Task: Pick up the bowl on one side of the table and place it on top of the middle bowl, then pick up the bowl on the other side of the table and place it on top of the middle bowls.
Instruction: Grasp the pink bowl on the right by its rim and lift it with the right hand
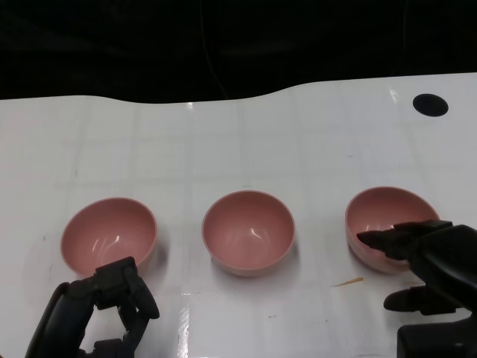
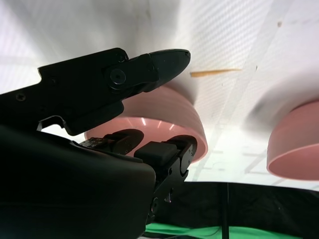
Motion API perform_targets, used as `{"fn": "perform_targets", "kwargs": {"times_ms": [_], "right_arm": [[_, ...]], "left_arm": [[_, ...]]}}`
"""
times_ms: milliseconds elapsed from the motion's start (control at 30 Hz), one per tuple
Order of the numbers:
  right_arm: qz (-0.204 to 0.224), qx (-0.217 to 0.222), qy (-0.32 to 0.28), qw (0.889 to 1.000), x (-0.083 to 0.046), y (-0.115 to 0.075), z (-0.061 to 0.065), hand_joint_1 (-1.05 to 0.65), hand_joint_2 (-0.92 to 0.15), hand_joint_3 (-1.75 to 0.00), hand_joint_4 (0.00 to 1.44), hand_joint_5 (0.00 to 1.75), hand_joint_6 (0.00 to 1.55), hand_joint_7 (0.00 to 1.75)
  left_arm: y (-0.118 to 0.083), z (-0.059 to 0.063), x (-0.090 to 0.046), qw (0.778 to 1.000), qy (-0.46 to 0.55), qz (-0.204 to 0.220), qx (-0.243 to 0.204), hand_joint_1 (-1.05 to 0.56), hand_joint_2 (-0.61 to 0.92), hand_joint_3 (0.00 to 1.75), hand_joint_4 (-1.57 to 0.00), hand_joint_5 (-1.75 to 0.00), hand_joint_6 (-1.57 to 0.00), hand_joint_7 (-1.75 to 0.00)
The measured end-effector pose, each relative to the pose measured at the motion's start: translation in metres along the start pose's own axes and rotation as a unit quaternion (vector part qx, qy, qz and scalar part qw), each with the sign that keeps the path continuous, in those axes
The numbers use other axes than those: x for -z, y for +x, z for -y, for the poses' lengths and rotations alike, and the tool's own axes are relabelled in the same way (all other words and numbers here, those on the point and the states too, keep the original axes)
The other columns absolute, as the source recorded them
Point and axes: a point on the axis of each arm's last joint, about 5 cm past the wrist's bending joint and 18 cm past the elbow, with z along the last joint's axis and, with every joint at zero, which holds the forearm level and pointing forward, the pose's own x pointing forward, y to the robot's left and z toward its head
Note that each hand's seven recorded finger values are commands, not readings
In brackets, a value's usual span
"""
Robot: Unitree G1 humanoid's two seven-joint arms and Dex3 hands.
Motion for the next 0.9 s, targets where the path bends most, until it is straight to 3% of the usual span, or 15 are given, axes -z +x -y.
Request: {"fn": "perform_targets", "kwargs": {"times_ms": [167,400,700,900], "right_arm": [[0.008,0.002,0.006,1.0,0.003,0.006,-0.002,-0.79,-0.92,-0.07,0.54,0.04,0.51,0.03],[0.022,0.032,0.022,0.999,0.013,0.012,-0.008,-0.65,-0.91,-0.01,0.72,0.06,0.66,0.04],[0.017,0.041,0.034,0.998,0.02,0.013,-0.027,-0.53,-0.92,-0.01,0.85,0.05,0.76,0.03],[0.019,0.054,0.034,0.998,0.024,0.017,-0.031,-0.5,-0.92,-0.03,0.94,0.08,0.83,0.04]], "left_arm": [[0.0,0.0,0.0,1.0,0.0,0.0,0.0,-0.09,0.49,1.19,-0.84,-1.7,-0.77,-1.46],[0.0,0.0,0.0,1.0,-0.001,-0.001,0.0,-0.09,0.5,1.17,-0.84,-1.69,-0.78,-1.44],[0.0,0.0,0.001,1.0,-0.002,-0.003,0.0,-0.08,0.5,1.16,-0.84,-1.69,-0.78,-1.45],[0.0,0.0,0.001,1.0,-0.001,-0.003,0.0,-0.08,0.5,1.18,-0.84,-1.69,-0.77,-1.45]]}}
